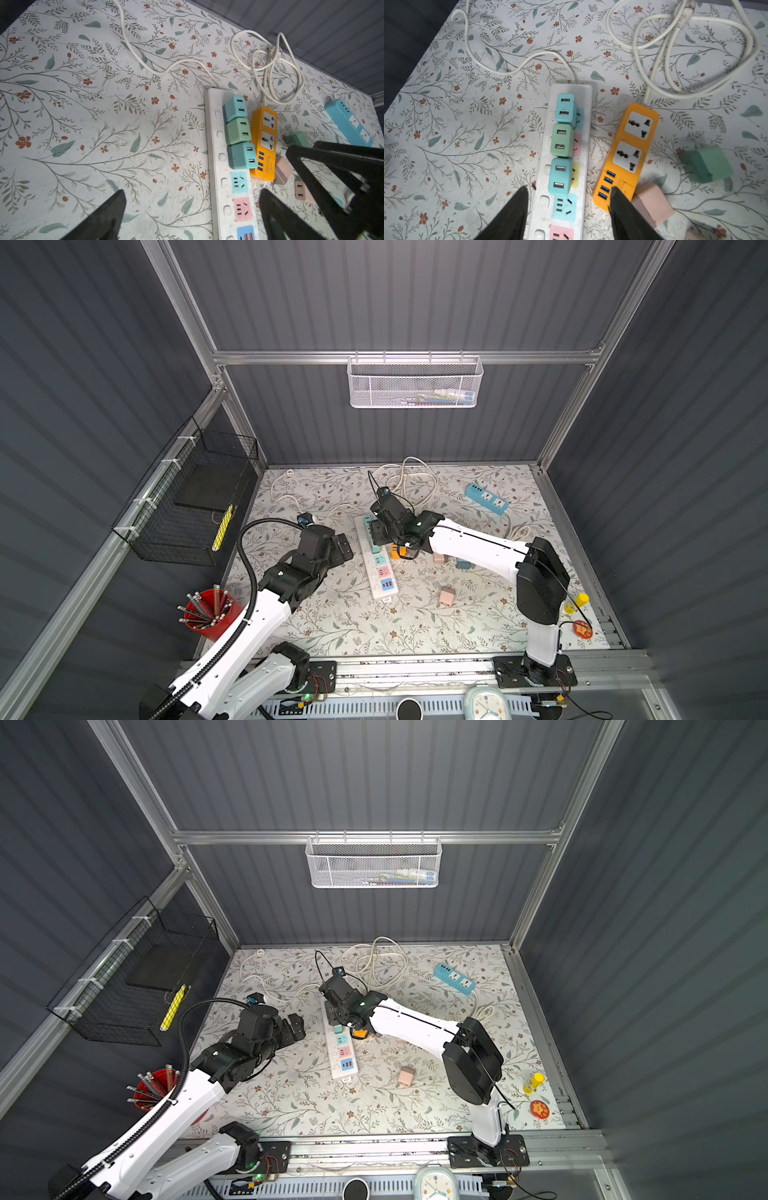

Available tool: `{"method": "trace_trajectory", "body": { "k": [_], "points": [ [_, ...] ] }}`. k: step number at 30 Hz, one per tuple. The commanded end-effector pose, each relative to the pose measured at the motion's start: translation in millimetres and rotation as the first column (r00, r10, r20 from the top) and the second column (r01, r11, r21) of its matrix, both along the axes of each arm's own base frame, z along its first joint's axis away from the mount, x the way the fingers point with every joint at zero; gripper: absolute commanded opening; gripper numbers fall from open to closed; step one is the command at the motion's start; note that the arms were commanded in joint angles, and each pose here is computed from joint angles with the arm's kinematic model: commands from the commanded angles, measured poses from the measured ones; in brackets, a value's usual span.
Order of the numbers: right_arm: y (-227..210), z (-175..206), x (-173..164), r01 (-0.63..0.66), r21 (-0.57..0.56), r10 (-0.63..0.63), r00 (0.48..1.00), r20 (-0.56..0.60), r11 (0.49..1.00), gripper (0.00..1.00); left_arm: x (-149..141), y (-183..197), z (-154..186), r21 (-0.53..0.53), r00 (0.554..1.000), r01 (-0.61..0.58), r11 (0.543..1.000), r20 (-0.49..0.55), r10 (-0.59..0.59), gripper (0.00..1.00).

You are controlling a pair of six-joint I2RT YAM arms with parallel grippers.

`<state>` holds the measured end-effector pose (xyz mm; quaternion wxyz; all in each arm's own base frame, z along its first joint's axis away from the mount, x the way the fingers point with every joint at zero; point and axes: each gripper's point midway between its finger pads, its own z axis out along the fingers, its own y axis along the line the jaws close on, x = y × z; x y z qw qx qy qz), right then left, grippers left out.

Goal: Insert plugs into power strip
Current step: Press the plug into the socket.

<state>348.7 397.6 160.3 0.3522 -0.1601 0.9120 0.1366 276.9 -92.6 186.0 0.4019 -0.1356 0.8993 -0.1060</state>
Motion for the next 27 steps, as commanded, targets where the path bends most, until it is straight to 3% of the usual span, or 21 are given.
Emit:
{"method": "trace_trajectory", "body": {
  "k": [1, 12, 18, 22, 27],
  "points": [
    [-4, -29, -2, -0.001, -0.076, -0.002, 0.999, -0.037, 0.997, 0.62, 1, -1, 7, -0.012, 1.000, 0.004, 1.000, 0.003, -0.004, 1.00],
    [-14, -87, -8, 0.024, -0.127, -0.040, 0.991, -0.125, 0.992, 0.60, 0, -2, -2, -0.016, 1.000, 0.005, 1.000, -0.005, -0.005, 1.00],
    [-18, -93, -13, 0.026, -0.123, -0.043, 0.989, -0.138, 0.992, 0.59, -1, -1, -7, -0.018, 1.000, 0.003, 1.000, -0.013, -0.003, 1.00],
    [-17, -65, -11, 0.020, -0.092, -0.029, 0.995, -0.099, 0.996, 0.60, -1, -7, -8, -0.037, 0.999, 0.023, 0.999, -0.026, -0.024, 1.00],
    [-24, 5, -13, 0.006, -0.011, -0.006, 1.000, -0.004, 1.000, 0.63, 3, -18, -3, -0.047, 0.997, 0.079, 0.996, -0.015, -0.080, 1.00]
  ]
}}
